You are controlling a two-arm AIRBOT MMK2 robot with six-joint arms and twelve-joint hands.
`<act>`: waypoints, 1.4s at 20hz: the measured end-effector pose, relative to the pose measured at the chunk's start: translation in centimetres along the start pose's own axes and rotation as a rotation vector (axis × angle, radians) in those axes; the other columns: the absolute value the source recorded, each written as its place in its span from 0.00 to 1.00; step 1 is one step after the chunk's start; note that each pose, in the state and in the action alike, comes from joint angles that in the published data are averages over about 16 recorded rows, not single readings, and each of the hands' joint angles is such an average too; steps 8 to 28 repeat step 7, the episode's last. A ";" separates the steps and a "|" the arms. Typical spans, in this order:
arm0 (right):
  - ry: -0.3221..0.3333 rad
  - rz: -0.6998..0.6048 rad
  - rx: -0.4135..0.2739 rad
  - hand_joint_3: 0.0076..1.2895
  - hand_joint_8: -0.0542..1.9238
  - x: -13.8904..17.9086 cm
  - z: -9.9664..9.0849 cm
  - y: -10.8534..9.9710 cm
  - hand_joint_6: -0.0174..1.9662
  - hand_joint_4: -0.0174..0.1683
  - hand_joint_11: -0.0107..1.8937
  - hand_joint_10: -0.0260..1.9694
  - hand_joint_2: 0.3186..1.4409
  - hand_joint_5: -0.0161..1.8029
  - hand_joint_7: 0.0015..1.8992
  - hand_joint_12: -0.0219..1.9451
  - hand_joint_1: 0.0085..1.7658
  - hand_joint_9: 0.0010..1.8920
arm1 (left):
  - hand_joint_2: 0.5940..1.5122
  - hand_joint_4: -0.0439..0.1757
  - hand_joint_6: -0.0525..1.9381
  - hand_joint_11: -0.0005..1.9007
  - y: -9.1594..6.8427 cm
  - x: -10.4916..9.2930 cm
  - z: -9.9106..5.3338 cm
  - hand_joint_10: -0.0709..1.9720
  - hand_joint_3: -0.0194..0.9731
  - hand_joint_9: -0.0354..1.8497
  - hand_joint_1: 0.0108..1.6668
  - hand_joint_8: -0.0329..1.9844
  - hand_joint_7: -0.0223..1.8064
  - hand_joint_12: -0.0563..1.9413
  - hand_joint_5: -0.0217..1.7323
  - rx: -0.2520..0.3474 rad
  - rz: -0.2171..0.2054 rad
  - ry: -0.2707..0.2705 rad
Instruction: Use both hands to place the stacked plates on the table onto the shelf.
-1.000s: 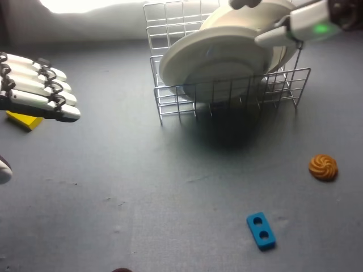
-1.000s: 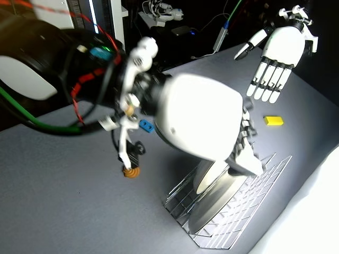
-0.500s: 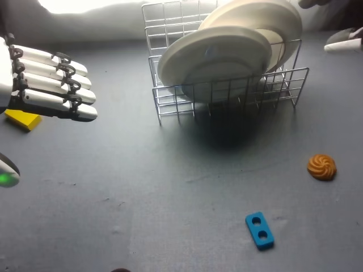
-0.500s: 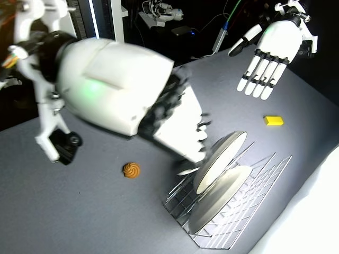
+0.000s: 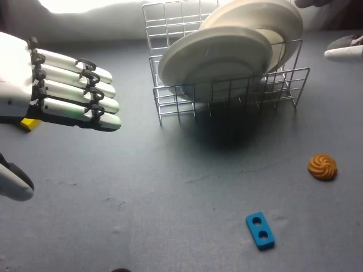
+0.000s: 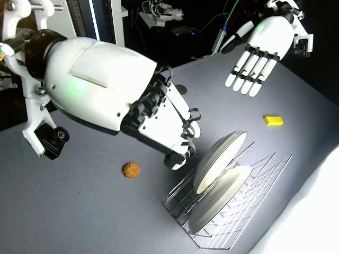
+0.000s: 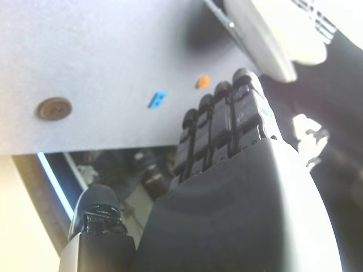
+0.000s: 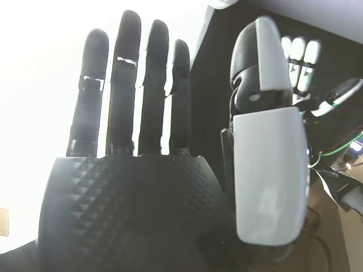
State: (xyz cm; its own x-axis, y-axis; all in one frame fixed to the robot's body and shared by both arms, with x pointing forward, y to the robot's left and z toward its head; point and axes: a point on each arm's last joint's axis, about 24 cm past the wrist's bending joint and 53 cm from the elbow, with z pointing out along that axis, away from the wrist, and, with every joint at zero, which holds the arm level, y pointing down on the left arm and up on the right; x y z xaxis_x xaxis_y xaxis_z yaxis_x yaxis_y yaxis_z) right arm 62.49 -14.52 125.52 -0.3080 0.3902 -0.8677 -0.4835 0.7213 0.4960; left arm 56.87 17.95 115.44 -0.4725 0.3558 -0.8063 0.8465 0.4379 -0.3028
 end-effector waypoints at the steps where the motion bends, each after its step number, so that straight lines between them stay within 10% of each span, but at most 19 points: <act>1: 0.002 0.000 0.001 0.00 0.04 0.0 0.0 0.0 0.03 0.10 0.15 0.26 0.63 0.41 0.44 0.71 0.57 0.35 | 0.57 0.21 0.03 0.01 -0.1 0.0 0.0 0.04 0.04 0.04 0.00 0.02 0.05 0.03 0.05 0.003 0.002 0.001; 28: 0.009 -0.003 0.005 0.00 0.04 0.2 0.0 -0.1 0.03 0.09 0.12 0.27 0.65 0.39 0.42 0.72 0.55 0.32 | 0.56 0.21 0.03 0.01 -0.5 0.2 0.1 0.04 0.04 0.04 0.00 0.02 0.05 0.03 0.05 0.012 0.005 0.008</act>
